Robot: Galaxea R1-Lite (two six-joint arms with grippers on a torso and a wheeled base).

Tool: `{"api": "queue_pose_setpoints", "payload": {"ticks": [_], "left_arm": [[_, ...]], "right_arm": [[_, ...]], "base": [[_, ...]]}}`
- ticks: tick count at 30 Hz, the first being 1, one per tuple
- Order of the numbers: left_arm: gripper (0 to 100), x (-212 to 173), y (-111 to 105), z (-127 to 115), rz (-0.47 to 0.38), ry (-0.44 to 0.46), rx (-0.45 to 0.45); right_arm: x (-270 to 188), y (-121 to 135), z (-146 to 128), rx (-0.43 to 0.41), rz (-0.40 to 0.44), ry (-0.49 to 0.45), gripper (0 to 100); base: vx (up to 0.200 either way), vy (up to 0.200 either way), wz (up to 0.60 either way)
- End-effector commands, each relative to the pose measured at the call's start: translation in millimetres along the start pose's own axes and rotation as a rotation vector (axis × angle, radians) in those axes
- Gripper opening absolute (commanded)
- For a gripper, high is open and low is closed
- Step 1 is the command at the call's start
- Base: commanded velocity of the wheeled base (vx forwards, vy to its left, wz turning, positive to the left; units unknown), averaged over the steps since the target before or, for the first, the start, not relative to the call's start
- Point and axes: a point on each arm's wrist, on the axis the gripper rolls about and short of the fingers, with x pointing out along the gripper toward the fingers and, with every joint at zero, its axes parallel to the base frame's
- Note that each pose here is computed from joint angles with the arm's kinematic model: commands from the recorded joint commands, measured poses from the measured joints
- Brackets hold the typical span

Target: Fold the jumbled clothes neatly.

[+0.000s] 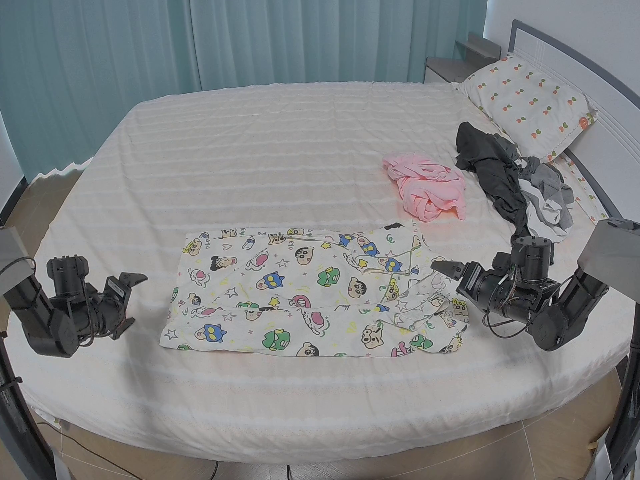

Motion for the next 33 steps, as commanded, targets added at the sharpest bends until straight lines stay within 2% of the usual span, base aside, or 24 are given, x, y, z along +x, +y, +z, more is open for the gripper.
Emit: {"api": "queue_pose_setpoints", "payload": {"ticks": [1, 3, 5, 8, 10, 15, 26, 33], "left_arm": [[100, -68, 10, -18, -0.086, 0.212, -0.206], [100, -75, 18, -28, -0.096, 0.312, -0.267], [100, -76, 21, -31, -0.099, 0.342, -0.274], [100, -81, 19, -31, -0.133, 0.338, -0.263], [100, -84, 26, -36, -0.131, 0.361, -0.271], [100, -94, 32, -39, -0.182, 0.354, -0.257], [100, -91, 43, -47, -0.218, 0.331, -0.203], [100, -90, 46, -49, -0.231, 0.321, -0.183]], "right_arm": [[-15, 25, -30, 0.008, 0.030, 0.096, 100], [-10, 21, -38, 0.013, 0.012, 0.121, 100], [-9, 18, -45, 0.016, 0.001, 0.145, 100], [-10, 16, -50, 0.022, -0.013, 0.166, 100], [-9, 18, -52, 0.021, -0.008, 0.172, 100], [-12, 26, -63, 0.045, 0.002, 0.204, 100], [1, 24, -58, 0.086, 0.006, 0.183, 100], [16, 13, -57, 0.092, -0.055, 0.132, 100]], "base": [[0.000, 0.000, 0.00], [0.000, 0.000, 0.00], [0.000, 0.000, 0.00], [0.000, 0.000, 0.00], [0.000, 0.000, 0.00], [0.000, 0.000, 0.00], [0.000, 0.000, 0.00], [0.000, 0.000, 0.00]]}}
